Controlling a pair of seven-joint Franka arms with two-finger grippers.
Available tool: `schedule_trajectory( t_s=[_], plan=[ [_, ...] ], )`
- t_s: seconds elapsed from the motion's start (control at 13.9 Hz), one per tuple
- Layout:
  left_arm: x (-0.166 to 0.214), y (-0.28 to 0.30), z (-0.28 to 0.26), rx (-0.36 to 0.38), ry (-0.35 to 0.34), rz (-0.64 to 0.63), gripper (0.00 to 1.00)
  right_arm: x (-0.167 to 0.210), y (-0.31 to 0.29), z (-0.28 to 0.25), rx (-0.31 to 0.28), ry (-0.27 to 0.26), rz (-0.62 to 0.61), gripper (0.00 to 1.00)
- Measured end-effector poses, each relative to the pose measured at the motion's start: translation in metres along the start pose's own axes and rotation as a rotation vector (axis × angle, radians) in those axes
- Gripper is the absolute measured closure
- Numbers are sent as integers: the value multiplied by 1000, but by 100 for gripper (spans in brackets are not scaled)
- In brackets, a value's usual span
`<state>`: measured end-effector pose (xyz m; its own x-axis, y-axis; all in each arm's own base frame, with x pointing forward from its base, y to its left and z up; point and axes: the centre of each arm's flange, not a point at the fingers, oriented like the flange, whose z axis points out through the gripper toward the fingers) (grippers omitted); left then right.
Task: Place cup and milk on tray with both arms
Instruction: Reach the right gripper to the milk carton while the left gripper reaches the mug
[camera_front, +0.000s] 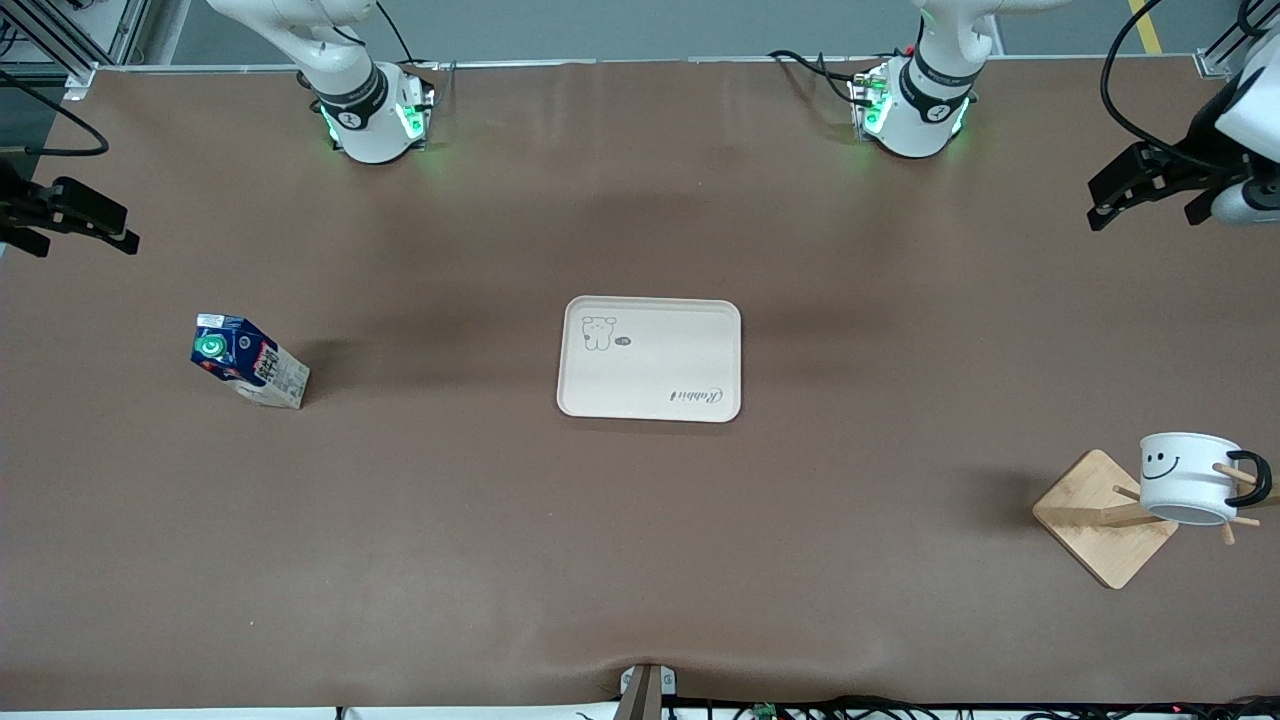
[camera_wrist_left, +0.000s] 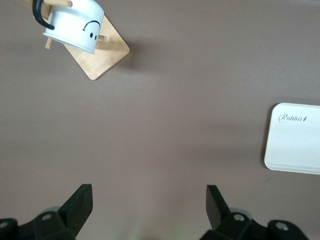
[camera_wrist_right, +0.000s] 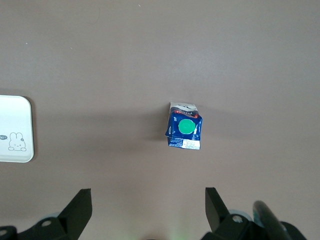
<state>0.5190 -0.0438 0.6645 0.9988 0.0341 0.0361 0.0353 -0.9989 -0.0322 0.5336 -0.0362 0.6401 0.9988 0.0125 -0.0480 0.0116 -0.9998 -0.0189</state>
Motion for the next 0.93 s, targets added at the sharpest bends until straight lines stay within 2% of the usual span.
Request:
schedule_trajectory(
  t_s=[0.36, 0.57, 0.93],
  plan=[
    [22, -6, 18, -4, -6, -16, 0, 2, 1, 3, 0, -4, 2, 0],
    [45, -31, 38, -10, 61, -64, 0, 7, 3, 8, 1, -6, 4, 0],
    [65, -76, 101, -12, 173, -143, 0, 25, 18, 31, 4, -26, 28, 0]
  ],
)
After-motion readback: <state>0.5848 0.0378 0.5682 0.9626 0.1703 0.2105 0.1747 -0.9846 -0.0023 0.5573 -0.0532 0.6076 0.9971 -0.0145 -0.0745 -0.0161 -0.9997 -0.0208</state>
